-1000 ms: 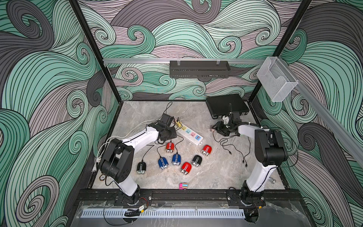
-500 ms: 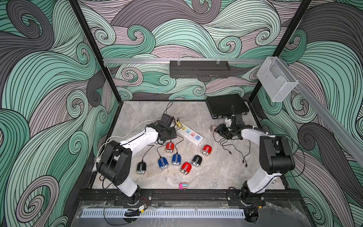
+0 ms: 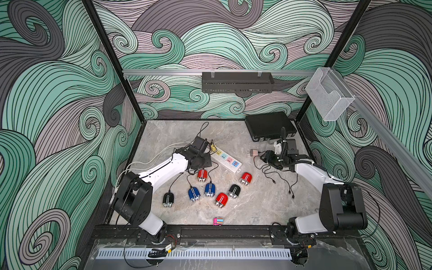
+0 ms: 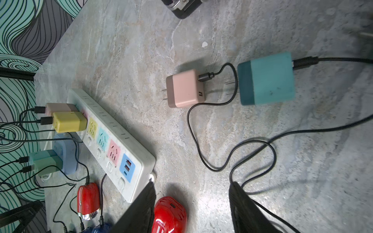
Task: Unplug the electric shaver
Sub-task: Place the plug at the center of the board, then pick up the electric shaver from the center of the board.
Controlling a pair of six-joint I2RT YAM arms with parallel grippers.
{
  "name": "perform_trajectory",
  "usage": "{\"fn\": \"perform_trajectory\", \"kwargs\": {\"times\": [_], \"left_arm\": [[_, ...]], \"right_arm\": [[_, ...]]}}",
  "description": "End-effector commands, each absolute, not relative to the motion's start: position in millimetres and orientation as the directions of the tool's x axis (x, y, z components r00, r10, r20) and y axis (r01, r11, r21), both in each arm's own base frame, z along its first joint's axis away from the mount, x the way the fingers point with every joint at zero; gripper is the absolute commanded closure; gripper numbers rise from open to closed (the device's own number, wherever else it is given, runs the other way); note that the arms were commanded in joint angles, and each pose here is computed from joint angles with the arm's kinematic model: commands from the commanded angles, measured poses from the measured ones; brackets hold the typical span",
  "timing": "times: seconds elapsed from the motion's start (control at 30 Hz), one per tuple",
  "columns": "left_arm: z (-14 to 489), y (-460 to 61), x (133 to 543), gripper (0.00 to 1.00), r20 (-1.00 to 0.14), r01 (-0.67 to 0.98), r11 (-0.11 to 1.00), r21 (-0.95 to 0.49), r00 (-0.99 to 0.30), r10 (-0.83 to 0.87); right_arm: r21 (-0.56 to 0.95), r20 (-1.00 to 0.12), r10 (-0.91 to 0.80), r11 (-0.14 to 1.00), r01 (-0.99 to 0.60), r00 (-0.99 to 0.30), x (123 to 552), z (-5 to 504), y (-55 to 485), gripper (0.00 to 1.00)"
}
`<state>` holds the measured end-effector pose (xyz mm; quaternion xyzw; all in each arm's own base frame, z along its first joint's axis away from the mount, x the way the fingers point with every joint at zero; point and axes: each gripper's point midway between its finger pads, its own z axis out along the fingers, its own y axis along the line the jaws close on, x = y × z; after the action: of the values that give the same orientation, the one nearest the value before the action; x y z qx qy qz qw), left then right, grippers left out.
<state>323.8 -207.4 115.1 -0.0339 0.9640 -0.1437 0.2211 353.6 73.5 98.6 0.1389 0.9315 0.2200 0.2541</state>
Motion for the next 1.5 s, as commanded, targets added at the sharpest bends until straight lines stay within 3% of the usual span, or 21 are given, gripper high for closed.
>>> {"fn": "perform_trajectory", "kwargs": {"times": [0.0, 0.3, 0.67, 1.47], "left_arm": [[117, -208, 307, 0.36, -0.416, 0.023, 0.97, -0.244, -0.906, -0.083], [110, -221, 274, 0.36, -0.451, 0.053, 0.993, -0.109, -0.893, -0.002], [80, -223, 237, 0.35, -0.401, 0.068, 0.997, -0.025, -0.915, 0.052], [28, -228, 217, 0.34, -0.313, 0.059, 0.998, -0.013, -0.948, 0.052]], "right_arm": [[0.438, -0.432, 0.342, 0.888, 0.138, -0.835, 341, 104, 68, 0.41], [0.404, -0.489, 0.244, 0.914, 0.03, -0.838, 322, 130, 94, 0.42], [0.308, -0.52, 0.065, 0.944, -0.116, -0.852, 302, 134, 142, 0.4], [0.299, -0.475, -0.036, 0.933, -0.2, -0.879, 292, 106, 189, 0.46]]}}
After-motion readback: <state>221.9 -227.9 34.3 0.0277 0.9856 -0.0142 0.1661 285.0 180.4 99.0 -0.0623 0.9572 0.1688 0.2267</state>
